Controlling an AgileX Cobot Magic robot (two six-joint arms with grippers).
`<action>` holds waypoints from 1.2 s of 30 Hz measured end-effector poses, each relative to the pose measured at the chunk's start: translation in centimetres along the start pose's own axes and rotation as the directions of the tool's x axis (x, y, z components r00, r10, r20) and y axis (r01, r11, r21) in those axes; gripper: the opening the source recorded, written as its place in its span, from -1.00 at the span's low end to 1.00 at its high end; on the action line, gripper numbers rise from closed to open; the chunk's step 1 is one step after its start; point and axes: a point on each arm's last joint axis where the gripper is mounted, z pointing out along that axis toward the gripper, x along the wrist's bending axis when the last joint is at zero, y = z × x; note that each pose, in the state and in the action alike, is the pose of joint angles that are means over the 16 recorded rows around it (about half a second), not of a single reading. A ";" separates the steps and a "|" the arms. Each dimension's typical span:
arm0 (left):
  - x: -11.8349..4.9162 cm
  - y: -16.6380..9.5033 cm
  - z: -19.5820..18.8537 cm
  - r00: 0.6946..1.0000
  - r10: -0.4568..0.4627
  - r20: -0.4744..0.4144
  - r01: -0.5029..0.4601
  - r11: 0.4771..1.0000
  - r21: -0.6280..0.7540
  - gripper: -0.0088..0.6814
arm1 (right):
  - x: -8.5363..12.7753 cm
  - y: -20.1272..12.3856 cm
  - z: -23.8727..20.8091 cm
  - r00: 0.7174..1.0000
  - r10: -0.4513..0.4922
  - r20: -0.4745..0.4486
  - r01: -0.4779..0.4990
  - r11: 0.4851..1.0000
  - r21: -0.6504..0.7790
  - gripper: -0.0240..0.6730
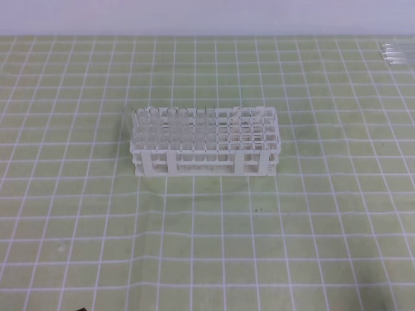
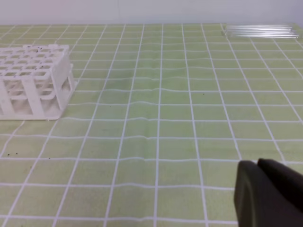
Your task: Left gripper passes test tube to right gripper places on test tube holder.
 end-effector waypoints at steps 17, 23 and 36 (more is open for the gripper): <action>0.1 0.9 0.0 0.958 0.281 -0.060 -0.286 0.953 -0.099 -0.98 | 0.0 0.0 0.0 1.000 0.000 0.000 0.000 1.000 0.000 -0.94; 0.7 1.9 -0.2 0.946 0.262 -0.189 -0.296 0.937 -0.183 -0.98 | 0.0 0.0 0.0 1.000 0.000 0.000 0.000 1.000 0.000 -0.94; 3.5 2.7 -1.8 0.805 -0.034 -0.592 -0.182 0.936 -0.301 -0.98 | 0.0 0.0 0.0 1.000 0.000 0.000 0.000 1.000 0.001 -0.94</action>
